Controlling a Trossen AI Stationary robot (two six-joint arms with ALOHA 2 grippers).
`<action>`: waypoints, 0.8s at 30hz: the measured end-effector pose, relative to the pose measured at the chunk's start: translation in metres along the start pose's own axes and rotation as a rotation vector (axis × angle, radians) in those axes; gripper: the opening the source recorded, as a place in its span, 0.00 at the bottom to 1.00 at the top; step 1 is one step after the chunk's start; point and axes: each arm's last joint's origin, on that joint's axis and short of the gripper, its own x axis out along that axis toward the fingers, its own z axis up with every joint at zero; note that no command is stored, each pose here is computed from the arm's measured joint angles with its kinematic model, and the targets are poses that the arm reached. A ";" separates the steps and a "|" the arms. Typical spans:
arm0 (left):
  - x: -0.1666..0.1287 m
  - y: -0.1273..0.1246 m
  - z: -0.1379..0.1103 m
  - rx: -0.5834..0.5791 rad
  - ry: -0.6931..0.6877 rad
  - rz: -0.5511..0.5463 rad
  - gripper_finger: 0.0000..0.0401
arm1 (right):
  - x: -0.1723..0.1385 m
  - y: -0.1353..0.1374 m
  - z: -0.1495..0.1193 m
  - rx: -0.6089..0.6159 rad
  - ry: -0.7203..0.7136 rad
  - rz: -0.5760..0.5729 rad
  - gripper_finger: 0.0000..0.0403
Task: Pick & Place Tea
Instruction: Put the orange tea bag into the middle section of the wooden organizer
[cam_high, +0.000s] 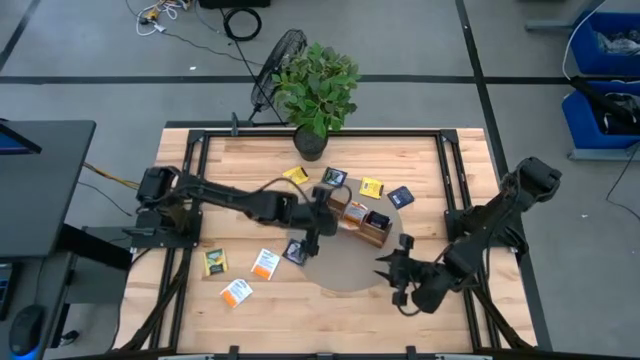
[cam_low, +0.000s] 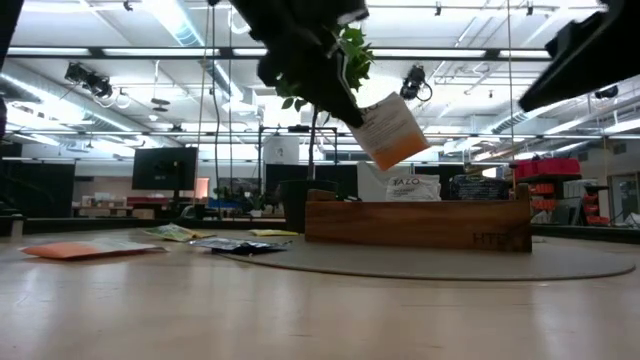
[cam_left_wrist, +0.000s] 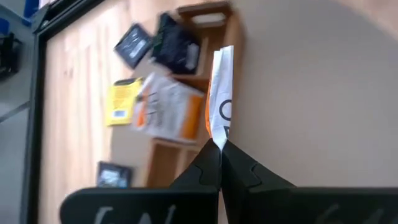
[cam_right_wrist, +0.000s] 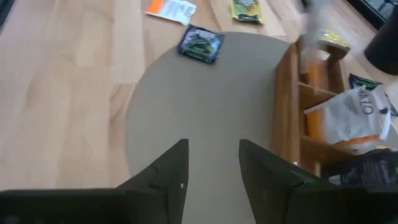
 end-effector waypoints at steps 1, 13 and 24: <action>0.001 0.007 -0.001 0.000 0.007 0.003 0.01 | -0.001 0.001 -0.001 0.003 0.001 0.003 0.37; 0.003 0.054 0.003 -0.015 0.017 -0.054 0.01 | -0.005 -0.006 -0.012 0.014 0.026 -0.105 0.37; 0.043 0.064 0.026 0.044 0.161 -0.184 0.01 | -0.005 -0.006 -0.012 0.028 0.026 -0.107 0.37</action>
